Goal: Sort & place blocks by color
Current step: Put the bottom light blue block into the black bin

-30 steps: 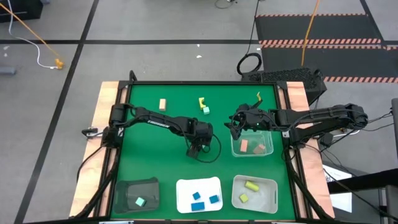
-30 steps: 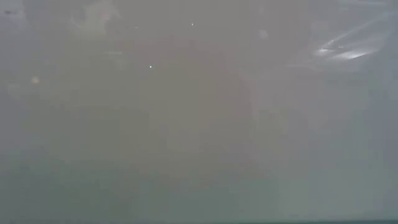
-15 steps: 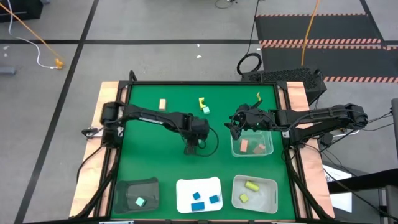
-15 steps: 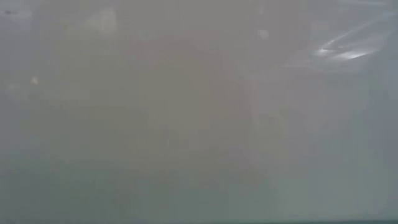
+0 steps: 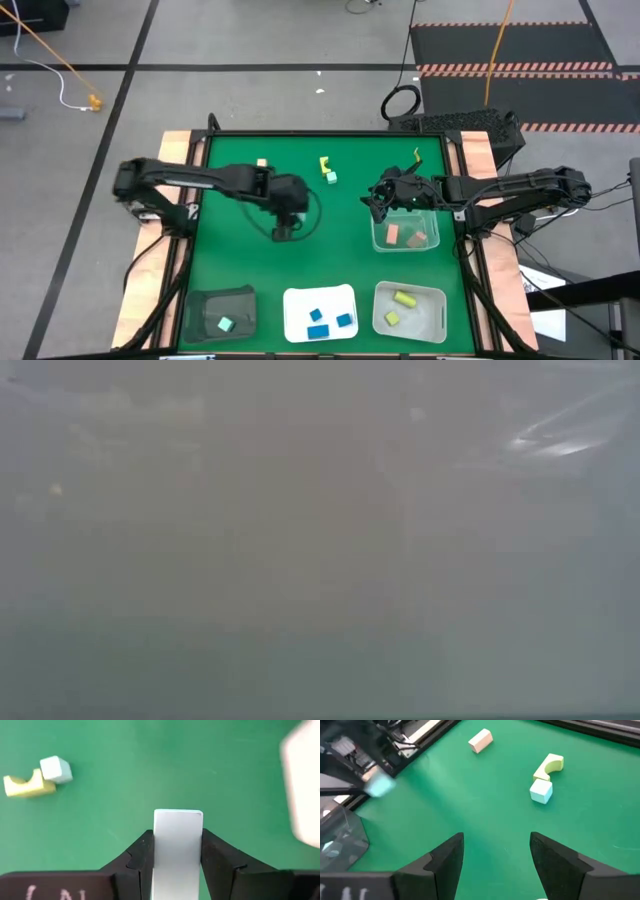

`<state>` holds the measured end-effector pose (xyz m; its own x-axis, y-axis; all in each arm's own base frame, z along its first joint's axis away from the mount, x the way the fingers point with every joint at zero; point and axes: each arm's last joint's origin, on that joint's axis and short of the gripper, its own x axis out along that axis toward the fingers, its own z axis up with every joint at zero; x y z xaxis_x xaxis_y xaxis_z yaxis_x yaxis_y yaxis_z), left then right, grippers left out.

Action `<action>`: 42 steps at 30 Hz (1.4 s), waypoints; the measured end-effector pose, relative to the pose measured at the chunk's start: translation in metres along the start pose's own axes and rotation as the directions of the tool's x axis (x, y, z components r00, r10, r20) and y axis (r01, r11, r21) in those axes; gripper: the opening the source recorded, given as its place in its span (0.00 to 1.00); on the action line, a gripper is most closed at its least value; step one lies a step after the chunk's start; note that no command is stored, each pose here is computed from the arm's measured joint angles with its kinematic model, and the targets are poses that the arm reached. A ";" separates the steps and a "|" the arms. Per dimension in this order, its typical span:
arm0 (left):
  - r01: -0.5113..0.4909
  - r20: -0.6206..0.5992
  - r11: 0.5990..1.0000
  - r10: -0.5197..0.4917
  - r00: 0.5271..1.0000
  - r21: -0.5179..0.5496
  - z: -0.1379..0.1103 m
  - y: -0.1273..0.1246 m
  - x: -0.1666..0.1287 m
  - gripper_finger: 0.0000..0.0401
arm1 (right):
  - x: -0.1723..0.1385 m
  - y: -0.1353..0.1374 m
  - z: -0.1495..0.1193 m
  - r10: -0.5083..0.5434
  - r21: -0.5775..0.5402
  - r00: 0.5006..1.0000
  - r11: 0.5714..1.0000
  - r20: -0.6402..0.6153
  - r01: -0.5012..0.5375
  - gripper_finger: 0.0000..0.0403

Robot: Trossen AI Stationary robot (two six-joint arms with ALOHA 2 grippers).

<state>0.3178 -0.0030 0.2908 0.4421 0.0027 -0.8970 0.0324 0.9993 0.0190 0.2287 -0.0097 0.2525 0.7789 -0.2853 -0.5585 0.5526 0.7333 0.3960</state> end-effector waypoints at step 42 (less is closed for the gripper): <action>0.039 -0.368 0.838 -0.280 0.887 -0.544 -0.166 -0.206 0.012 0.42 | 0.015 -0.019 0.029 -0.045 0.053 0.987 0.998 0.155 0.037 0.54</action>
<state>0.1679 -0.2026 0.2033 0.0534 -0.2633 -0.9632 -0.4432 0.8581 -0.2592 0.2383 -0.0457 0.2577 0.7901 -0.4100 -0.4557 0.5958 0.6885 0.4135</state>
